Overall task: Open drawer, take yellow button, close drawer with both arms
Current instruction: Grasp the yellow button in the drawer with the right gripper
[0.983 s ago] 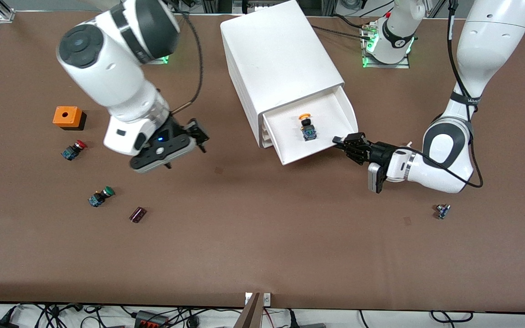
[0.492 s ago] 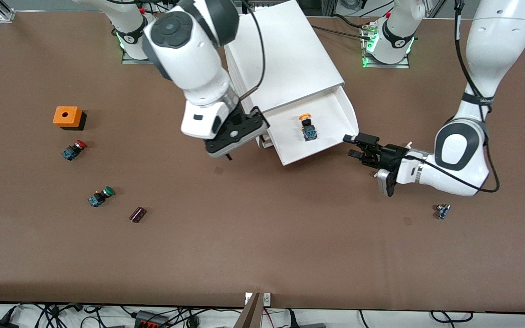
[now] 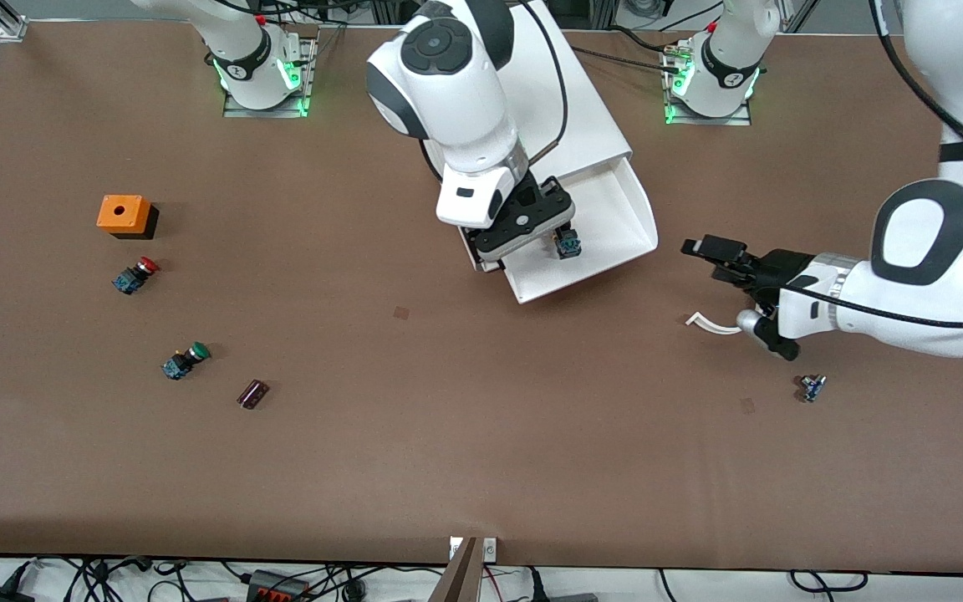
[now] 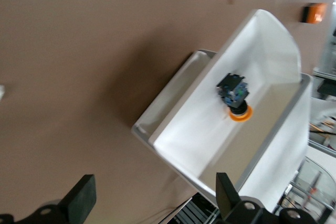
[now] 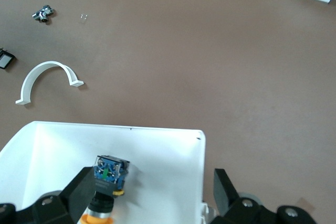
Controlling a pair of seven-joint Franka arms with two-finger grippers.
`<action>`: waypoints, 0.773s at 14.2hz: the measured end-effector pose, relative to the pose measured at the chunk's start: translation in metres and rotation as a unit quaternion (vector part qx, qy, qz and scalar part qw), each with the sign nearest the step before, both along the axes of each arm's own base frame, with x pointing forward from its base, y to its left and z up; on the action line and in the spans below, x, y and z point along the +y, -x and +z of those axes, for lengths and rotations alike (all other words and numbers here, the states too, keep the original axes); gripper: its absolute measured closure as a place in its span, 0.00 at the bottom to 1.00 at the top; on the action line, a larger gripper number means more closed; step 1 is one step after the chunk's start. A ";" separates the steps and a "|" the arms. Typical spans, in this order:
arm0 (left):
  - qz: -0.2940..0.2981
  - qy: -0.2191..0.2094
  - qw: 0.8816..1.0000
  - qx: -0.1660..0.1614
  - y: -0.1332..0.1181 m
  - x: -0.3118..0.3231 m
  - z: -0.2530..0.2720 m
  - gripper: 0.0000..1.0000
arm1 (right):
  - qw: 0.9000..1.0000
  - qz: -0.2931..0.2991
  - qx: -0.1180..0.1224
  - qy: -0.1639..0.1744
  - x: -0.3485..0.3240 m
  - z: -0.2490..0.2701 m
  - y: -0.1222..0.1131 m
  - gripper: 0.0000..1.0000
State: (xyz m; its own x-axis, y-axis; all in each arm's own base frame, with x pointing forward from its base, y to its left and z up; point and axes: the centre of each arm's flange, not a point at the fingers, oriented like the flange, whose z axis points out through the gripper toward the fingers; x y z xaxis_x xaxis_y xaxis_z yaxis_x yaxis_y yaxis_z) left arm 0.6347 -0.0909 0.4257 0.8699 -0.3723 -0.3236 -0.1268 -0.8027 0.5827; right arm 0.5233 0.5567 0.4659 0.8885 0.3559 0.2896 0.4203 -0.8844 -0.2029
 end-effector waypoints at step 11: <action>0.085 -0.246 0.962 -0.087 0.001 0.013 0.129 0.00 | 0.999 -0.037 0.017 0.008 0.046 -0.041 0.027 0.09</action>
State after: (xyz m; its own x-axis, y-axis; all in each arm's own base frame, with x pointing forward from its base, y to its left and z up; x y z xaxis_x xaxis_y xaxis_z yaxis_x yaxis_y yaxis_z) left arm 0.6334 -0.0778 0.5547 0.9616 -0.0585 -0.2682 -0.0299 -0.9935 0.1097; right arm 0.4967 0.6024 0.4246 0.9221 0.2924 0.2537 0.3461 -0.9162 -0.2020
